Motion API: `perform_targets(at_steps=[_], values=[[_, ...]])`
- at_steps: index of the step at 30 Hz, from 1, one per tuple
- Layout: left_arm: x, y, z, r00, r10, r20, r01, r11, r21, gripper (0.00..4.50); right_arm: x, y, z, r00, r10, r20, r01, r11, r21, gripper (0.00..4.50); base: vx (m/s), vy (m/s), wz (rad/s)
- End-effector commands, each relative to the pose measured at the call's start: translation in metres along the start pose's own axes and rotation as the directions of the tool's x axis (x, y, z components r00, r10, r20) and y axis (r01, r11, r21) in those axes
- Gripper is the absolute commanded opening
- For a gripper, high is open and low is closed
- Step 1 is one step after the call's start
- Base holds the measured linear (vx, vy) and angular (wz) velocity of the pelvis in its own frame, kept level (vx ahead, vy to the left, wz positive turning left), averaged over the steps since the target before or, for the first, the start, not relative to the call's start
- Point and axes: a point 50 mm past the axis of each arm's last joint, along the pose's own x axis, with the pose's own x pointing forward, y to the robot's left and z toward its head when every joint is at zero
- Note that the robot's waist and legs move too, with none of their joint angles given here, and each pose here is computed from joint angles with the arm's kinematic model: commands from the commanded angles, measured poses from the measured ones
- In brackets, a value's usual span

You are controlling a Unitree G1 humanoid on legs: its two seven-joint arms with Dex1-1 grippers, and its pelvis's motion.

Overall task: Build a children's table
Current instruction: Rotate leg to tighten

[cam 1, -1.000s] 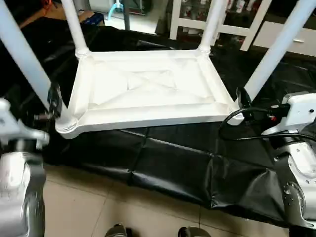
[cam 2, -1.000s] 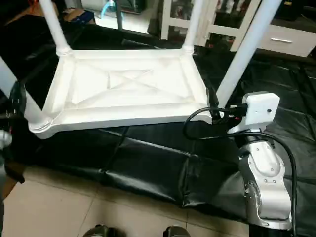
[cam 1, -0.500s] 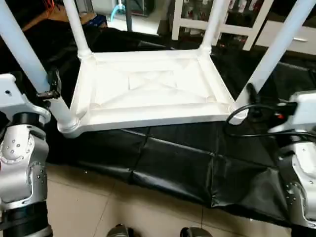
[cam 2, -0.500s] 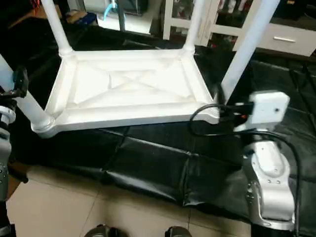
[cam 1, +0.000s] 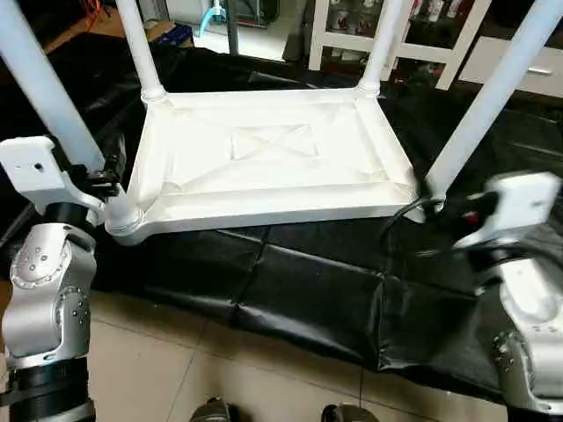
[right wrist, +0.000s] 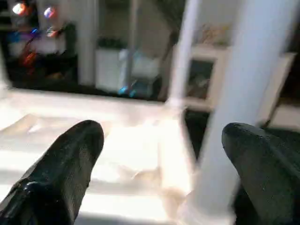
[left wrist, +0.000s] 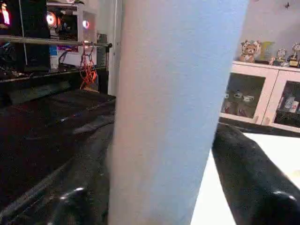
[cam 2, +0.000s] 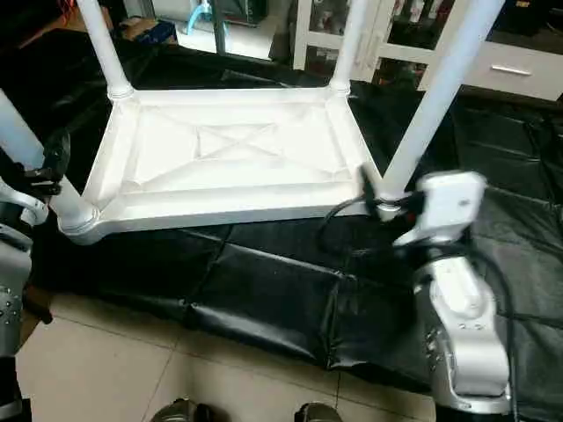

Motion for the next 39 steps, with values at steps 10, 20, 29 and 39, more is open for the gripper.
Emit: perform_targets(at_steps=[10, 20, 29, 39], values=[[0.019, -0.049, -0.001, 0.967, -0.25, 0.036, 0.252, 0.966, -0.057, 2.46, -0.03, 0.04, -0.028, 0.883, 0.412, -0.223, -0.378, 0.908, 0.181, 4.5, 0.0, 0.0, 0.0], [0.034, -0.115, 0.015, 0.796, -0.575, 0.186, 0.6, 0.789, -0.129, 1.95, -0.033, 0.047, -0.026, 0.876, 0.43, -0.218, -0.392, 0.898, 0.198, 4.5, 0.0, 0.0, 0.0], [0.033, -0.152, 0.022, 0.613, -0.746, 0.259, 0.786, 0.609, -0.106, 1.92, -0.034, 0.04, -0.023, 0.904, 0.373, -0.211, -0.345, 0.925, 0.157, 4.5, 0.0, 0.0, 0.0], [0.028, -0.129, 0.007, 0.662, -0.729, 0.173, 0.747, 0.662, -0.063, 1.9, -0.02, -0.009, -0.008, 0.991, -0.031, -0.127, 0.034, 0.999, 0.022, 4.5, 0.0, 0.0, 0.0]])
